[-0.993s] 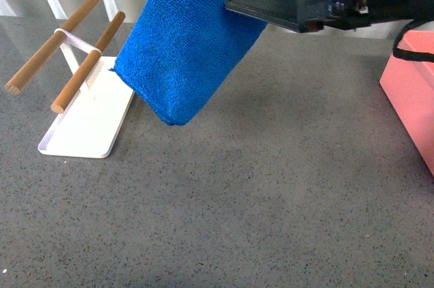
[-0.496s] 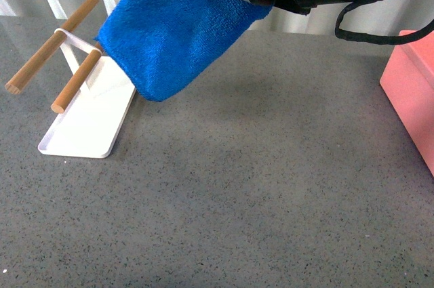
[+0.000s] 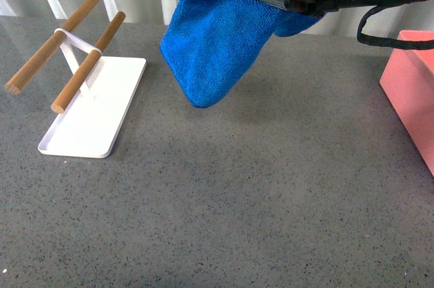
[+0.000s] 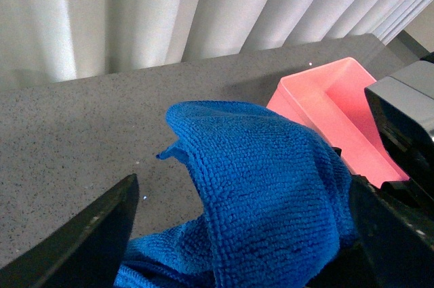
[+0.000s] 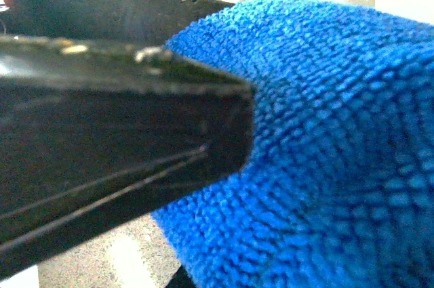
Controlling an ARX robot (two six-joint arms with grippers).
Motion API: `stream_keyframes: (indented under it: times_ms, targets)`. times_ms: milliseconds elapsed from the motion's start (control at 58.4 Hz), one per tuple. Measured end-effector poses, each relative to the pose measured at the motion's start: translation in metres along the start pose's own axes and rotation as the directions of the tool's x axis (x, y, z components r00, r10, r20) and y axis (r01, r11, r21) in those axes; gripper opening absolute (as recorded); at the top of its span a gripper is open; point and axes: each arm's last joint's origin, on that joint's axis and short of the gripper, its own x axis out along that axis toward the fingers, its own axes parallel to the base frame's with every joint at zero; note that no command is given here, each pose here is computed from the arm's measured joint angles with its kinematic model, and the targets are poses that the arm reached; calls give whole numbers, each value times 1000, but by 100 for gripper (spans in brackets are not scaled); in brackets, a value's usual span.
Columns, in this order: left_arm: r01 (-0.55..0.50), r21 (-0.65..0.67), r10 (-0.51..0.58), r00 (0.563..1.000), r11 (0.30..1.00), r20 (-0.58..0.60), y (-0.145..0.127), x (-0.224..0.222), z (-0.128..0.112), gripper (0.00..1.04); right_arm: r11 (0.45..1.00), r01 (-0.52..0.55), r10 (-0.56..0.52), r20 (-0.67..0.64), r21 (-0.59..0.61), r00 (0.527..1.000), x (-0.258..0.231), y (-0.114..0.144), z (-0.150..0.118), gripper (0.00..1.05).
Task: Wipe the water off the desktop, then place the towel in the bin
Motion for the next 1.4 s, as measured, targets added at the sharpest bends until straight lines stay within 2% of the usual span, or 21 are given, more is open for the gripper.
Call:
stream_keyframes:
  times_ms: [34, 86, 103, 137, 154, 240, 308, 377, 496, 668, 1027, 1404]
  targets:
    - [-1, 0, 1, 1000, 1000, 0, 0, 0, 0, 99, 1000, 2, -2, 0, -2, 1000, -1, 0, 0, 5]
    - [-158, 54, 152, 982, 986, 113, -1, 0, -2, 93, 1000, 4, -4, -3, -2, 1000, -2, 0, 0, 5]
    - [-245, 66, 230, 957, 967, 175, 1, -3, -4, 90, 1000, 5, -5, -4, -2, 1000, -3, 0, 0, 5]
    - [-326, 71, 303, 925, 943, 231, 3, -7, -7, 86, 1000, 9, -9, -6, -1, 1000, -3, 0, 1, 5]
    - [-392, 59, 363, 890, 918, 275, 4, -12, -12, 83, 1000, 9, -9, -7, -1, 1000, -3, 0, 1, 5]
    - [-550, 13, 508, 780, 835, 366, 12, -37, -27, 70, 1000, 14, -14, -10, 1, 1000, -5, -1, 0, 5]
    - [-589, -4, 542, 740, 808, 398, 19, -60, -37, 59, 1000, 25, -25, -14, 5, 1000, -7, -2, 0, 5]
    - [-606, -12, 557, 722, 795, 411, 24, -80, -47, 48, 999, 44, -44, -15, 6, 999, -10, -5, 0, 5]
    - [-617, -9, 568, 719, 787, 401, 29, -105, -66, 30, 998, 55, -55, -23, 3, 998, -12, -5, 0, 5]
    - [-604, 10, 555, 739, 797, 383, 29, -132, -92, 4, 998, 57, -56, -37, 2, 998, -15, -5, -2, 5]
    - [-612, 8, 562, 731, 791, 388, 27, -180, -125, 4, 997, 71, -71, -47, -6, 996, -24, -8, -5, 5]
    - [-603, 13, 553, 741, 798, 382, 25, -210, -147, 4, 997, 82, -82, -46, -12, 996, -29, -9, -5, 5]
